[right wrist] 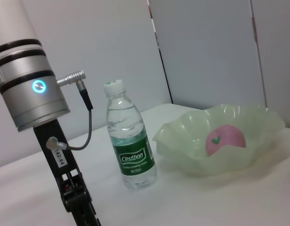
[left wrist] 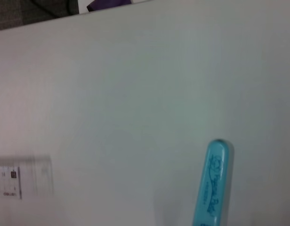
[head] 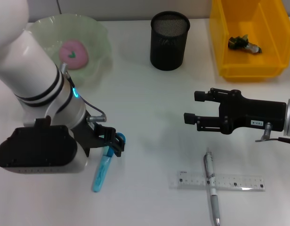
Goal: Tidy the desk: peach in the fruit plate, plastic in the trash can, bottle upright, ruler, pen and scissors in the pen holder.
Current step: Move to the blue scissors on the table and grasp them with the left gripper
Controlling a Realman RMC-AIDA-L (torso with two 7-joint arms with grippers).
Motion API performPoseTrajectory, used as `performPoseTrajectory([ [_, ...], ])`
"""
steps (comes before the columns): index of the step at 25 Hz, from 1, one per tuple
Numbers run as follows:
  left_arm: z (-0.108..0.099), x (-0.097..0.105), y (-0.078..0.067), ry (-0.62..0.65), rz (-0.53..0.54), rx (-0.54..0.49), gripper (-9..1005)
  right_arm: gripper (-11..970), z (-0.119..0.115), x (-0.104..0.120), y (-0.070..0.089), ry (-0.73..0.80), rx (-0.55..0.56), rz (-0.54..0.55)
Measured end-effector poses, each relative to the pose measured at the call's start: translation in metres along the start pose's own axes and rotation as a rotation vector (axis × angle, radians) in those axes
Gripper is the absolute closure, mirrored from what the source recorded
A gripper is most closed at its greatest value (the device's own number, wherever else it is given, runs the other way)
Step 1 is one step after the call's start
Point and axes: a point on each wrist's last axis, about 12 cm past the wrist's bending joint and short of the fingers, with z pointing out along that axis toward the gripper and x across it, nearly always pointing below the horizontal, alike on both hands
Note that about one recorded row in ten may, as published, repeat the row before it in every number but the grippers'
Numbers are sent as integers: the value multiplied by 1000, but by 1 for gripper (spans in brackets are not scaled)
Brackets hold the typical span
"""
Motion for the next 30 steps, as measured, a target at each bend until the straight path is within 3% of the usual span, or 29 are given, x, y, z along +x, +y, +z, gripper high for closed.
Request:
performPoseTrajectory([
  [18, 14, -5, 21, 25, 36, 59, 202, 168, -2, 6, 3, 12, -2, 11],
  [30, 20, -5, 22, 35, 35, 81, 396, 169, -1, 5, 3, 12, -7, 7],
])
